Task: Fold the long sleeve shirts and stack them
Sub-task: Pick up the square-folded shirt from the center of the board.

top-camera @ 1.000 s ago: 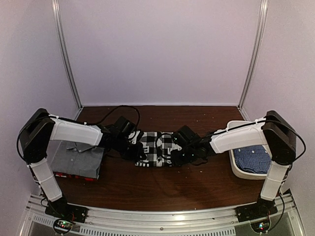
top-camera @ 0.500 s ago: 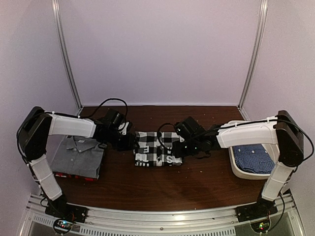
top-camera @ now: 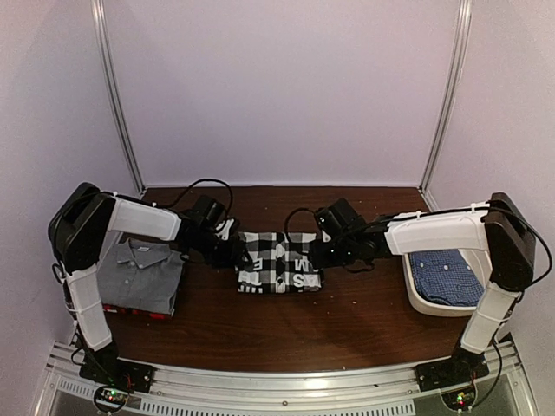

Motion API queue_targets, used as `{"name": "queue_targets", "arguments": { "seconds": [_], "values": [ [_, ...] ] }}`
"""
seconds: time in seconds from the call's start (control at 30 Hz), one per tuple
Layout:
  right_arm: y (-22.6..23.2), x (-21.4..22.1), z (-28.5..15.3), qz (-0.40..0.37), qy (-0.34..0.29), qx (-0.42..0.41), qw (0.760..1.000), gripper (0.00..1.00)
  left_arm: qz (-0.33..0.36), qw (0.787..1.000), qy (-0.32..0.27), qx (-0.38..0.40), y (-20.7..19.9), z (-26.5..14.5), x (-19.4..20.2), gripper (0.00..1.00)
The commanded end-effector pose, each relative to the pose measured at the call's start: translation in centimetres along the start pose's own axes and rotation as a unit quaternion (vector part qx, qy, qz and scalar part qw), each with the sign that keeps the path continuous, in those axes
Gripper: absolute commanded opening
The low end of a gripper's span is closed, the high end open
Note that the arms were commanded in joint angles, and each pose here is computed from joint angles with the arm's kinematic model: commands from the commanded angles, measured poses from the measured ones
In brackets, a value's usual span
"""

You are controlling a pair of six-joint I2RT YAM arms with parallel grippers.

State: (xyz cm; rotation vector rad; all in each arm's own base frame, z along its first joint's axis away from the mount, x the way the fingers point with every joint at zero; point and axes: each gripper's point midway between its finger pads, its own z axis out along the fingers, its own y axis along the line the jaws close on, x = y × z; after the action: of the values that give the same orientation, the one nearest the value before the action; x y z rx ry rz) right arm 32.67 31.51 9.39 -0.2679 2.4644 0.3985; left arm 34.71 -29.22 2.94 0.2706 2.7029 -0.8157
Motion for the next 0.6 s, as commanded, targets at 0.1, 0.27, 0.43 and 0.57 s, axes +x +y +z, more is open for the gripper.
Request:
{"name": "queue_targets", "arguments": {
  "seconds": [0.1,0.27,0.43,0.57],
  "values": [
    [-2.1,-0.5,2.3,0.032,-0.003,0.005,0.999,0.47,-0.009,0.999,0.020,0.027,-0.3,1.4,0.3,0.56],
    [-2.8,0.0,4.2,0.038,0.010,0.004,0.999,0.47,-0.022,0.999,0.032,0.024,0.1,1.8,1.0,0.53],
    [-3.5,1.3,5.4,0.037,0.023,0.013,0.999,0.46,-0.027,0.997,0.052,0.044,-0.5,2.6,1.7,0.47],
    [-4.0,2.0,5.9,0.040,0.030,0.019,0.999,0.46,-0.034,0.996,0.063,0.049,-0.7,3.2,2.2,0.40]
  ]
}}
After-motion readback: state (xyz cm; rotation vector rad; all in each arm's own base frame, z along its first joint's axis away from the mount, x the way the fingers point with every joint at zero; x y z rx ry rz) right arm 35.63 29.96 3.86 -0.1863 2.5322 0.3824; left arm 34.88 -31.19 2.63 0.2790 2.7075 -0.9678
